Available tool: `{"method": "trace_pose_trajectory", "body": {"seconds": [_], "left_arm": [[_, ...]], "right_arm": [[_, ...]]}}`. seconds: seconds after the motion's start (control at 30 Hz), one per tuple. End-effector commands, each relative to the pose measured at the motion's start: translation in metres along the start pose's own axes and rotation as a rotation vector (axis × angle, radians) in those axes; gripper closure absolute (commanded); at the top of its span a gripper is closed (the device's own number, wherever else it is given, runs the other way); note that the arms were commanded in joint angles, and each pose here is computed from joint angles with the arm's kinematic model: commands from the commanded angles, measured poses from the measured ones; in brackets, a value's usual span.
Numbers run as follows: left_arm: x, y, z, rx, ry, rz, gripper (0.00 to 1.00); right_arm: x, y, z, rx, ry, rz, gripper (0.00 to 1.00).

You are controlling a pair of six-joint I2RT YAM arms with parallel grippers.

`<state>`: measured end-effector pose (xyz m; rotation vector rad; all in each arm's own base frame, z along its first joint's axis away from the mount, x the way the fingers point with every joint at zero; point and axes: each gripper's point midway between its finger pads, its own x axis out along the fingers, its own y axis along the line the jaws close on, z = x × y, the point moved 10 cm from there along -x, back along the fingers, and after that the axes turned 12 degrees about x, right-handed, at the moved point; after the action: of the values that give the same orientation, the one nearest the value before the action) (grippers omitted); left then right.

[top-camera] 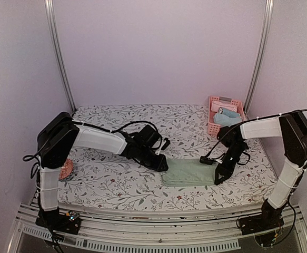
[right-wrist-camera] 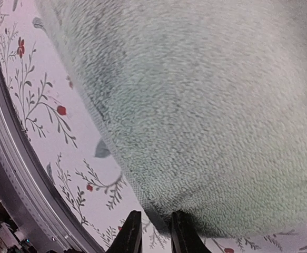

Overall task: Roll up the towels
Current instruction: Rotate the towel at the center of the board.

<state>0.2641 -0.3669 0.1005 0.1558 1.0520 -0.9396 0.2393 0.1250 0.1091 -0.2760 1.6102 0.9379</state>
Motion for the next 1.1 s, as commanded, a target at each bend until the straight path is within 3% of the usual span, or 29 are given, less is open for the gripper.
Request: {"method": "trace_pose_trajectory", "body": {"seconds": [0.0, 0.13, 0.23, 0.37, 0.53, 0.67, 0.83, 1.07], "left_arm": [[-0.009, 0.08, 0.018, -0.006, 0.052, 0.249, 0.76], [-0.043, 0.089, 0.069, 0.038, -0.035, 0.316, 0.76], [-0.074, 0.074, 0.084, 0.057, -0.099, 0.307, 0.75], [-0.102, 0.053, 0.069, 0.036, -0.193, 0.206, 0.73], [-0.108, 0.025, 0.044, 0.036, -0.23, 0.041, 0.75], [-0.093, -0.003, 0.026, 0.095, -0.189, -0.072, 0.82], [-0.057, -0.031, 0.005, 0.149, -0.046, -0.196, 0.94], [-0.02, -0.038, -0.018, 0.128, 0.069, -0.209, 1.0]], "right_arm": [[0.013, 0.04, 0.043, -0.112, 0.05, 0.066, 0.79], [-0.019, 0.088, 0.098, -0.22, -0.059, 0.275, 0.76], [-0.054, 0.094, 0.116, -0.276, -0.175, 0.255, 0.72], [-0.071, 0.061, 0.114, -0.198, -0.249, 0.162, 0.71], [-0.065, 0.01, 0.094, -0.041, -0.232, 0.056, 0.74], [-0.06, -0.014, 0.079, 0.021, -0.224, -0.001, 0.74], [-0.048, -0.035, 0.066, 0.066, -0.195, -0.046, 0.74], [-0.024, -0.049, 0.057, 0.085, -0.132, -0.087, 0.78]]}}
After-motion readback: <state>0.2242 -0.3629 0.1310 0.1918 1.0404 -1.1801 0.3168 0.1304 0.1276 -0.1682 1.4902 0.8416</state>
